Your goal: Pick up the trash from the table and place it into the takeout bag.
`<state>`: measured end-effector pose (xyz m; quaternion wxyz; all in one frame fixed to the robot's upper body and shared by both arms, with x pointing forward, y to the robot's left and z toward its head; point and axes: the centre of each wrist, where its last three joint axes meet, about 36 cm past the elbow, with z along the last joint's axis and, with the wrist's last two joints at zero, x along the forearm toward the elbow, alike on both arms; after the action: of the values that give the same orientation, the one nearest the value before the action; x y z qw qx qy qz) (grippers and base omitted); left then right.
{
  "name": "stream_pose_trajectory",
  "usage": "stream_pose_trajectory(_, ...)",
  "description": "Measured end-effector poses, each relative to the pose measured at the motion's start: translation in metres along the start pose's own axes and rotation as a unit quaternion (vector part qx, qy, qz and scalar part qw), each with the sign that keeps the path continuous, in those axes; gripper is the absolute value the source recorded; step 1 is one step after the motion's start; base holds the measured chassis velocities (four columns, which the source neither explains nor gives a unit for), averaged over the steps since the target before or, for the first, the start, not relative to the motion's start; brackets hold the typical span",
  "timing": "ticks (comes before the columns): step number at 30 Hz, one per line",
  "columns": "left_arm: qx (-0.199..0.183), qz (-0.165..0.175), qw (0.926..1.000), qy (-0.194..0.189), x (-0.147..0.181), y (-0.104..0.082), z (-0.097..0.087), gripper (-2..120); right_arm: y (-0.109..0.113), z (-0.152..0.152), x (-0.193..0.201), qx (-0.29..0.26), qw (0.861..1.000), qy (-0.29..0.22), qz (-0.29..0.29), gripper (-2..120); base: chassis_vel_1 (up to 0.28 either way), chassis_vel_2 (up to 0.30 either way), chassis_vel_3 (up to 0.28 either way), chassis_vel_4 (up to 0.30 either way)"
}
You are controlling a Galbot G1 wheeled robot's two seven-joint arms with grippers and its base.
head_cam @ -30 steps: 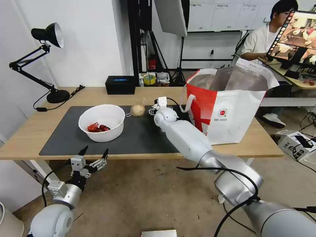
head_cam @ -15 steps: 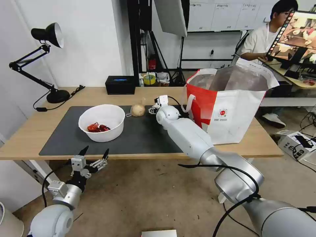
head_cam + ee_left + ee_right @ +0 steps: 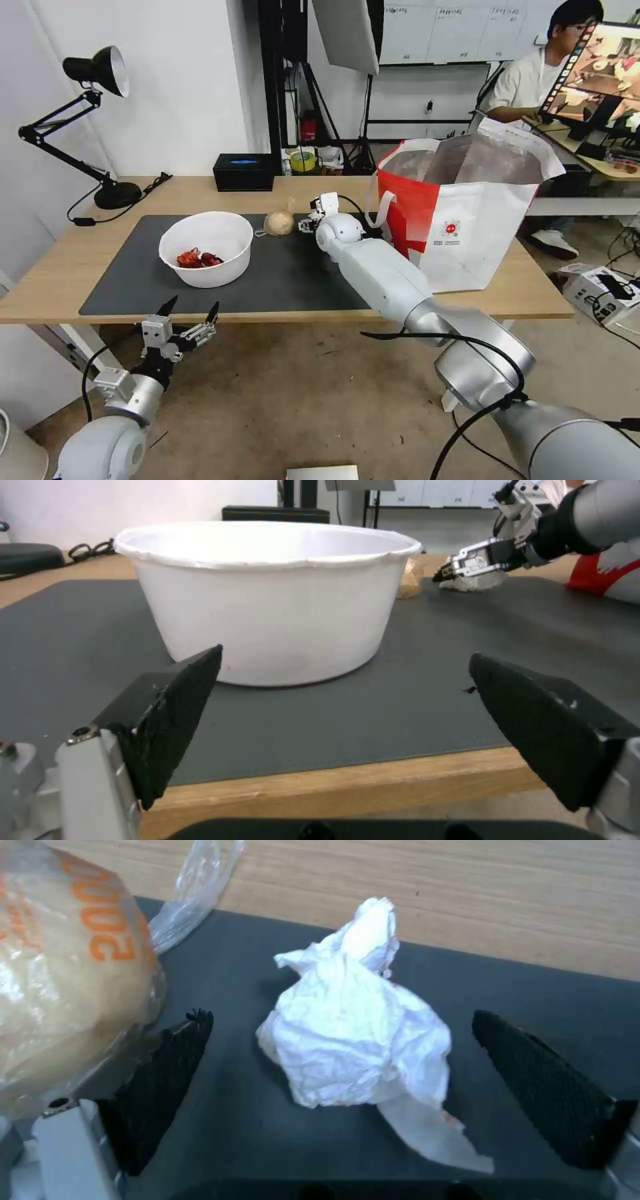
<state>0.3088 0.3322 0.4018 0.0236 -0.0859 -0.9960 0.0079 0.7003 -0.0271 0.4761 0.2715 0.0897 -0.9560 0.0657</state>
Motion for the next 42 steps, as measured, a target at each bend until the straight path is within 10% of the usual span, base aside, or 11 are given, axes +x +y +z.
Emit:
stream_pose_trajectory(28,0.003,0.004,1.0000,0.002,0.001,-0.004,0.001,100,0.002,0.006,0.001,-0.010,1.000,0.011,-0.009,4,0.000,0.000,0.000,0.000)
stream_pose_trajectory(42,0.004,0.005,1.0000,0.001,0.002,-0.006,0.000,100,-0.002,0.000,0.019,-0.028,0.999,-0.013,-0.027,0,0.000,0.000,0.000,0.000)
